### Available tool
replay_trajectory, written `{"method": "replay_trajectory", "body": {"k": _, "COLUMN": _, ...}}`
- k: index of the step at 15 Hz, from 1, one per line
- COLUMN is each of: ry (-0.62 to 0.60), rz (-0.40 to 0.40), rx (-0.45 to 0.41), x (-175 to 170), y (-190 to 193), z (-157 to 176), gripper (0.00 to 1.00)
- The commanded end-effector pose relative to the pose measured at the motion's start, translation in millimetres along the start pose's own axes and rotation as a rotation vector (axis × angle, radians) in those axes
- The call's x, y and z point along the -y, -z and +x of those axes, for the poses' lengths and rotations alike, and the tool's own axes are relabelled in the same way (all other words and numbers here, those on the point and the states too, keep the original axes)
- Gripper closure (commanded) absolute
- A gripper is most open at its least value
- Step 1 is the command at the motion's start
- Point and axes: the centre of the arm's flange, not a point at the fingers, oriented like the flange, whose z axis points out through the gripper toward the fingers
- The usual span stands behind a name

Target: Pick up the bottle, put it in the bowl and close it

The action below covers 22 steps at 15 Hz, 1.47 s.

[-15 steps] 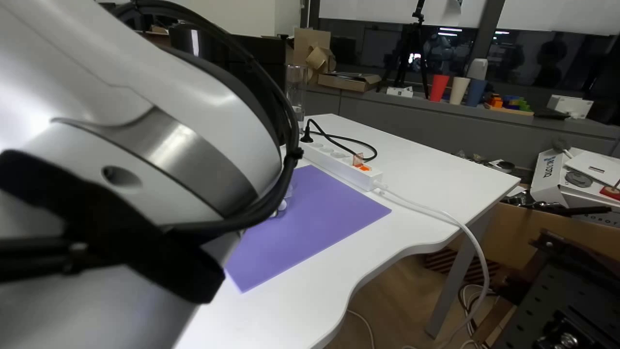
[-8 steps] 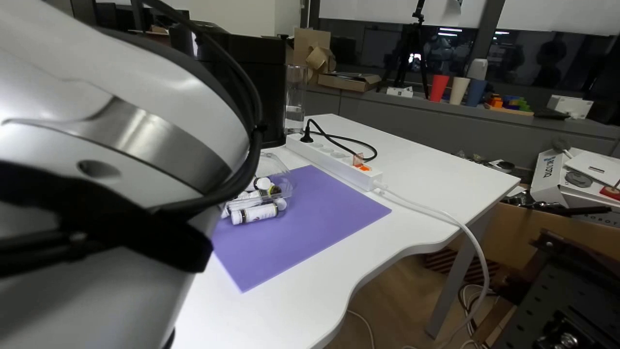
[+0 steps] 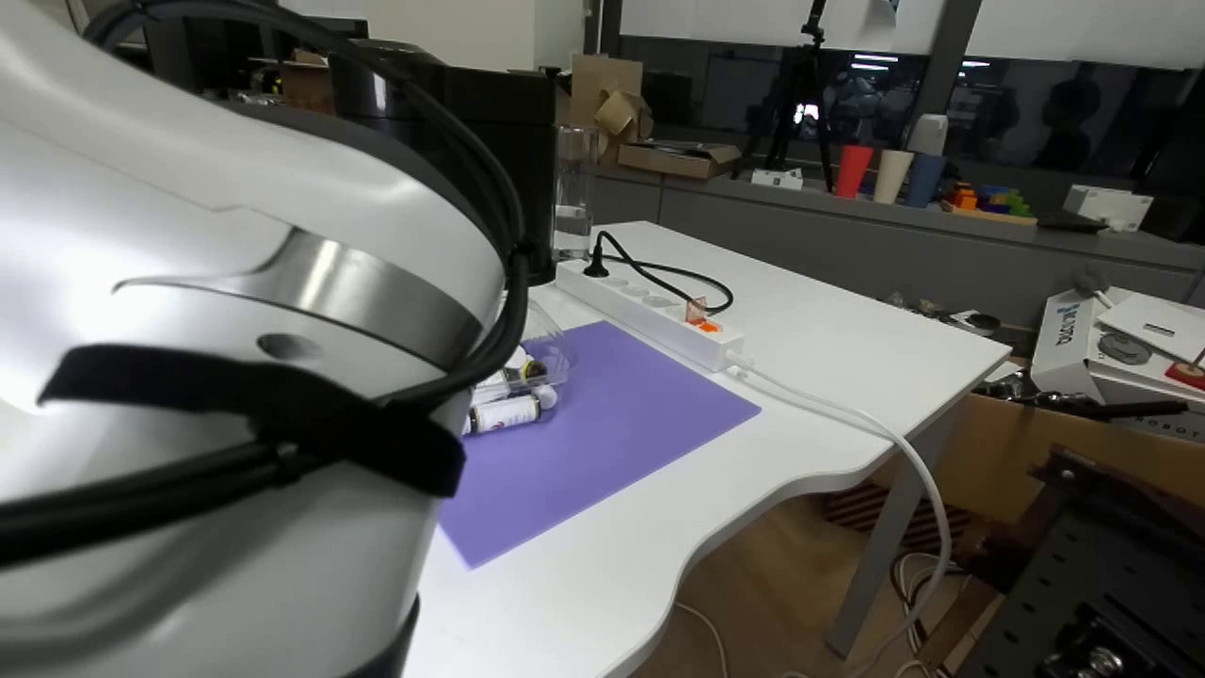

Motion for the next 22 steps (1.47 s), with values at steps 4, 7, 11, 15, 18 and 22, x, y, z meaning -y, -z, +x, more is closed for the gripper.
{"method": "replay_trajectory", "body": {"k": 4, "ry": 0.040, "rz": -0.121, "rx": -0.023, "x": -8.6, "y": -20.3, "z": 0.9, "gripper": 0.00}}
{"method": "replay_trajectory", "body": {"k": 7, "ry": 0.028, "rz": -0.171, "rx": -0.019, "x": -16.0, "y": -18.8, "z": 5.6, "gripper": 0.00}}
{"method": "replay_trajectory", "body": {"k": 11, "ry": -0.019, "rz": -0.273, "rx": 0.009, "x": -31.3, "y": -3.8, "z": 2.5, "gripper": 0.00}}
{"method": "replay_trajectory", "body": {"k": 15, "ry": -0.099, "rz": -0.376, "rx": 0.052, "x": -45.8, "y": 16.7, "z": -5.5, "gripper": 0.00}}
{"method": "replay_trajectory", "body": {"k": 18, "ry": -0.169, "rz": -0.413, "rx": 0.110, "x": -50.4, "y": 23.8, "z": -26.5, "gripper": 0.00}}
{"method": "replay_trajectory", "body": {"k": 22, "ry": -0.276, "rz": -0.406, "rx": 0.194, "x": -53.3, "y": 27.9, "z": -62.0, "gripper": 0.00}}
